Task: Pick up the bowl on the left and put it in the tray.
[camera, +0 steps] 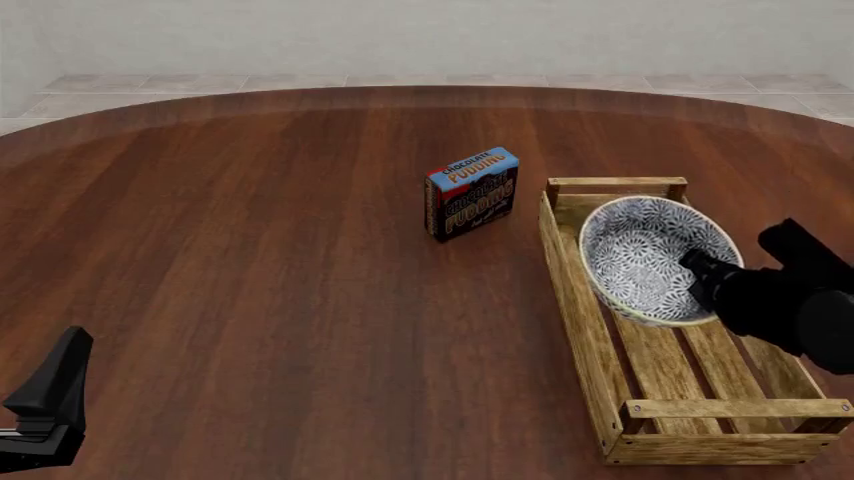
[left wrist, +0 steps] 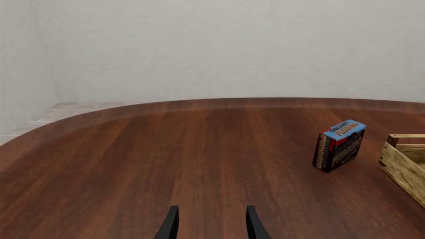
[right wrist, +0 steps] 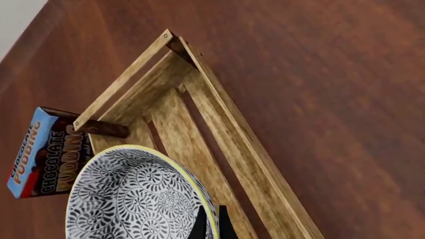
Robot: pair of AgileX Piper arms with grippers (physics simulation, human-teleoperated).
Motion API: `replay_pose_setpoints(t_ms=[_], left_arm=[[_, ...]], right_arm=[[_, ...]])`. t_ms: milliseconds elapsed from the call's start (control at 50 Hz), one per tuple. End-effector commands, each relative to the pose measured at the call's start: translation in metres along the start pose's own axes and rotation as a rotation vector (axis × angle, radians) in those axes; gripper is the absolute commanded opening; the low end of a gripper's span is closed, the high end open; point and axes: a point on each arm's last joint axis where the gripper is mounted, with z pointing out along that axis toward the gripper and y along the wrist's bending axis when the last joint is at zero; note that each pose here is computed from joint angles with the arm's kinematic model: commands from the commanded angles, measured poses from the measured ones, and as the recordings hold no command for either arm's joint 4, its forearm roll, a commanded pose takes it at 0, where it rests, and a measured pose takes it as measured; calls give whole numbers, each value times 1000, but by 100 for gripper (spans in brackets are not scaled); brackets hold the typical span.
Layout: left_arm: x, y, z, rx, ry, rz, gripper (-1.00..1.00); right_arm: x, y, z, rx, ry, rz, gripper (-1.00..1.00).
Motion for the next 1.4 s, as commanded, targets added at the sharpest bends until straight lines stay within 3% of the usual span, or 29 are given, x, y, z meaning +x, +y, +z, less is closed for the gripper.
replay_pose_setpoints(t_ms=[20,460,640,660,700,720,860,1040,1100,1240,1260,1400], left_arm=[[0,0,0,0,0,0,100],[0,0,0,0,0,0,100],[0,0,0,0,0,0,100],[0,0,0,0,0,0,100],[0,0,0,0,0,0,100],[0,0,0,0,0,0,100],[0,0,0,0,0,0,100],[0,0,0,0,0,0,100],[0,0,0,0,0,0,100],[0,0,0,0,0,0,100],[0,0,0,0,0,0,100],[0,0,0,0,0,0,100]], right_arm=[[-6,-4,4,13,-19,35,-100],[7,-4,15,6,9,46,-100],[2,-7,16,22,6,36,-100],[-2,-7,15,22,-4,27,100],[5,-3,13,12,14,23,100],[-4,-7,14,30,-4,17,100],[2,-2,12,19,19,0,100],[-13,-3,4,30,-12,-45,100],[-9,1,0,15,-5,-50,100],[-8,12,-22,-27,-19,-87,100],[-15,12,-30,-28,-44,-100,100],[-8,30,-72,-116,-49,-149,100]])
